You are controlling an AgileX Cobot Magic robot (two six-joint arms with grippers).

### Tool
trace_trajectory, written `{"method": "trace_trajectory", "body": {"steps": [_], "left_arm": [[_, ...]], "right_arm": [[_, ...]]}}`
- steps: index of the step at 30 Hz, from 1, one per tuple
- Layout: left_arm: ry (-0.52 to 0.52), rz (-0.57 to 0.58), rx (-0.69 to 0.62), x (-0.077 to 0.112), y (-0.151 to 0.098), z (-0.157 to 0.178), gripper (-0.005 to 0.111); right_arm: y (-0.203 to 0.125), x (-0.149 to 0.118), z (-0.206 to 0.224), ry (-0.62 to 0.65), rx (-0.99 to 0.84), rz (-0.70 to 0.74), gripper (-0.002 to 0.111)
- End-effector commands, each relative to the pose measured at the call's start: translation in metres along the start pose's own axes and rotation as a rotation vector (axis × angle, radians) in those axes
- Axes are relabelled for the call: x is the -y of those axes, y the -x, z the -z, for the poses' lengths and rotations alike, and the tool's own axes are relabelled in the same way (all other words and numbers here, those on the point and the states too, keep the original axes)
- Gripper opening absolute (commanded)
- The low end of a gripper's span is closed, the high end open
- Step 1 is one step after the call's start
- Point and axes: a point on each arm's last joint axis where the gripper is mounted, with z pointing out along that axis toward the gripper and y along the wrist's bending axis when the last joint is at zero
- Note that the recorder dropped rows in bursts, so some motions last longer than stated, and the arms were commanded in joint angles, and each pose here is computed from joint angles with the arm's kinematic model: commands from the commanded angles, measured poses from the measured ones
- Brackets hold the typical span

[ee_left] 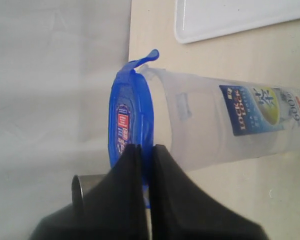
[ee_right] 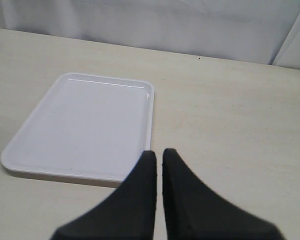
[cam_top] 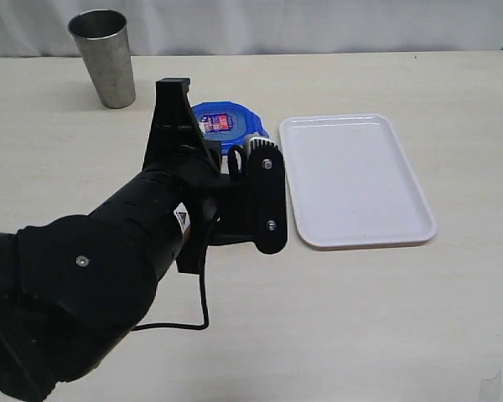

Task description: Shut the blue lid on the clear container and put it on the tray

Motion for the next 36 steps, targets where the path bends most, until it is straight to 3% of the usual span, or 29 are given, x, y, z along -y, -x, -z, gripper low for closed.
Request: {"method": "trace_trajectory", "body": {"steps": [1, 36], "left_arm": [[-0.02, 0.005, 0.021, 0.001, 0.0009, 0.002, 0.0], [-0.056, 0.025, 0.026, 0.0043, 0.0014, 0.0021, 0.0]], "right_arm": [[-0.0004, 0.0, 0.0002, -0.002, 0.001, -0.006, 0.004], [-0.0004, 0.0, 0.0002, -0.002, 0.001, -0.006, 0.004]]}}
